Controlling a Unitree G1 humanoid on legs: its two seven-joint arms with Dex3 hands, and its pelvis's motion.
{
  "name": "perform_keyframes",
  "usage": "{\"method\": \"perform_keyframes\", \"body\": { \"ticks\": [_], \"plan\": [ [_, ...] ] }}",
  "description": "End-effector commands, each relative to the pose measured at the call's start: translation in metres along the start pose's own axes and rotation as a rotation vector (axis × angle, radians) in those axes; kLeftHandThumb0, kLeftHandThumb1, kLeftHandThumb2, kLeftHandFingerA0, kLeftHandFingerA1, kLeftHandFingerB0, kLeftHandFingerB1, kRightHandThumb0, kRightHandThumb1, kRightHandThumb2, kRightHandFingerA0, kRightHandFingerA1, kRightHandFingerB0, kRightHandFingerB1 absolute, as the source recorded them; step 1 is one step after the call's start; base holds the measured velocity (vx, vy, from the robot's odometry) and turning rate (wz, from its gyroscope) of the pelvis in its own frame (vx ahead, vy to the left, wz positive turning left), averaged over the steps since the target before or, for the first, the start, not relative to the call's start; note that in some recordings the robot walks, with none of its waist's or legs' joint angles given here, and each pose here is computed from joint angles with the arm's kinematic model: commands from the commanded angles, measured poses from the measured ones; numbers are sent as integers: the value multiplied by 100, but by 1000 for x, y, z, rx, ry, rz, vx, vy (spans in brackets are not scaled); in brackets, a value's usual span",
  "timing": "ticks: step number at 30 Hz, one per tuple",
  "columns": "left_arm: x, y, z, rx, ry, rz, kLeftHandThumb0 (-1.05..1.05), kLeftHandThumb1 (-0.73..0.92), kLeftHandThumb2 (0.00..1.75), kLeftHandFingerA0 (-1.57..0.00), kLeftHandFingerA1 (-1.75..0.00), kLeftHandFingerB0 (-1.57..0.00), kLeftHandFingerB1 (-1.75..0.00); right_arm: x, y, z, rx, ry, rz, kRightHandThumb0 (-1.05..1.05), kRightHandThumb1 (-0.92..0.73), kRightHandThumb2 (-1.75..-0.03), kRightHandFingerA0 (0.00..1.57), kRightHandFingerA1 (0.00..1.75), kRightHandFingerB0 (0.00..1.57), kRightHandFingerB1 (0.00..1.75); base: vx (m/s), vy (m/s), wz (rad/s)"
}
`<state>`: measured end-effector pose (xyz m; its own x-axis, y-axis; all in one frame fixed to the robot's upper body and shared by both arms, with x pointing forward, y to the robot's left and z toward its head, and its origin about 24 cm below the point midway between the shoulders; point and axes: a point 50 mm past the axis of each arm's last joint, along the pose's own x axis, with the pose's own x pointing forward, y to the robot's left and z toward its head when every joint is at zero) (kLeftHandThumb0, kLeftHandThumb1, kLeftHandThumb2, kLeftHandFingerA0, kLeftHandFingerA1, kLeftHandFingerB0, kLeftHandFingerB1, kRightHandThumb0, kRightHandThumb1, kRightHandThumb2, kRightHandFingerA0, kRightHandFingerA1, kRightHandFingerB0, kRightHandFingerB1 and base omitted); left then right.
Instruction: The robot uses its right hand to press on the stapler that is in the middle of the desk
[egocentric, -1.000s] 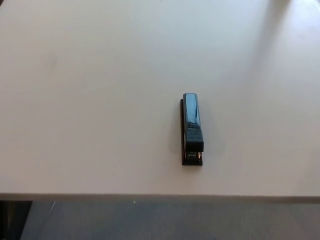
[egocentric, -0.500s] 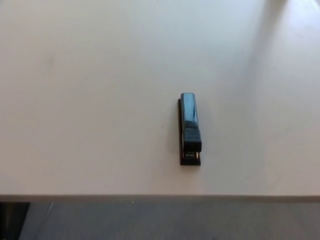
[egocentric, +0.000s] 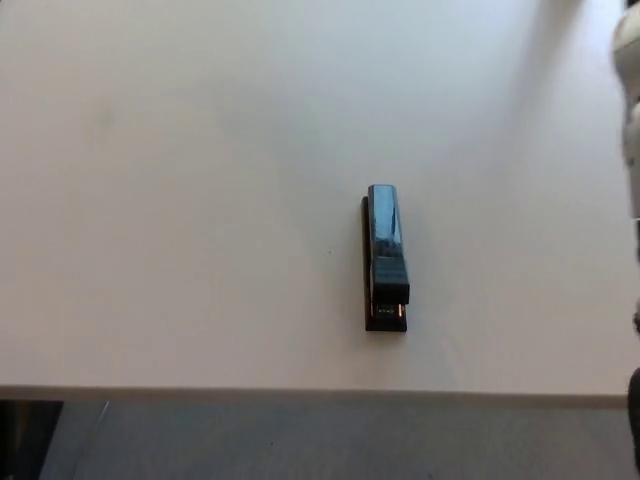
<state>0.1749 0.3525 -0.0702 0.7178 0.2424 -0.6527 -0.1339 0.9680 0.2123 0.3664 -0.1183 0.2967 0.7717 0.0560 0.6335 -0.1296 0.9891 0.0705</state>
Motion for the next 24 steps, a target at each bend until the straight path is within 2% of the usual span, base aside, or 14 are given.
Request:
{"method": "perform_keyframes", "body": {
  "ticks": [1,4,5,6,9,11,13,15,18,20,24],
  "plan": [
    [-2,7,7,31,-47,2,-50,92,93,0,-24,0,-20,-10,20,-27,-67,113,-10,-18,-80,-64,125,100,72,113,0,0,0],
    [-2,7,7,29,-41,3,-51,92,89,-1,-21,-1,-18,-15,28,-39,-32,153,11,-13,-79,-71,122,106,72,117,0,0,0],
    [-2,7,7,35,-40,3,-50,92,90,-1,-20,-1,-18,-19,32,-46,-21,179,23,-4,-71,-77,128,98,81,107,0,0,0],
    [-2,7,6,39,-38,-1,-49,92,91,-1,-21,-1,-18,-26,38,-56,-10,205,27,-12,-73,-78,125,106,78,113,0,0,0],
    [-2,6,5,50,-36,-3,-47,92,90,-3,-22,-3,-19,-35,46,-71,8,257,23,-12,-77,-71,124,109,79,114,0,0,0],
    [-3,6,4,41,-38,-8,-49,92,92,0,-21,0,-18,-43,49,-84,12,293,34,-10,-77,-74,122,96,77,112,0,0,0],
    [-3,6,4,19,-39,-13,-49,92,92,0,-20,0,-18,-47,51,-91,13,317,32,-10,-78,-74,122,102,77,115,0,0,0],
    [-2,7,4,37,-27,-1,-44,92,84,-2,-23,-1,-20,-52,51,-100,-3,332,29,-13,-79,-71,122,100,76,116,0,0,0],
    [-3,7,4,48,-25,1,-45,92,87,-3,-27,-2,-20,-61,52,-116,-7,399,6,-17,-80,-67,127,96,74,116,0,0,0],
    [-3,7,4,47,-32,-10,-49,92,92,-1,-22,-1,-18,-67,51,-125,20,449,10,-17,-80,-67,126,101,71,118,0,0,0],
    [-3,7,3,49,-29,-8,-50,92,90,-1,-22,-1,-19,-83,51,-142,2,508,11,-13,-78,-71,125,101,78,111,0,0,0]
  ]
}}
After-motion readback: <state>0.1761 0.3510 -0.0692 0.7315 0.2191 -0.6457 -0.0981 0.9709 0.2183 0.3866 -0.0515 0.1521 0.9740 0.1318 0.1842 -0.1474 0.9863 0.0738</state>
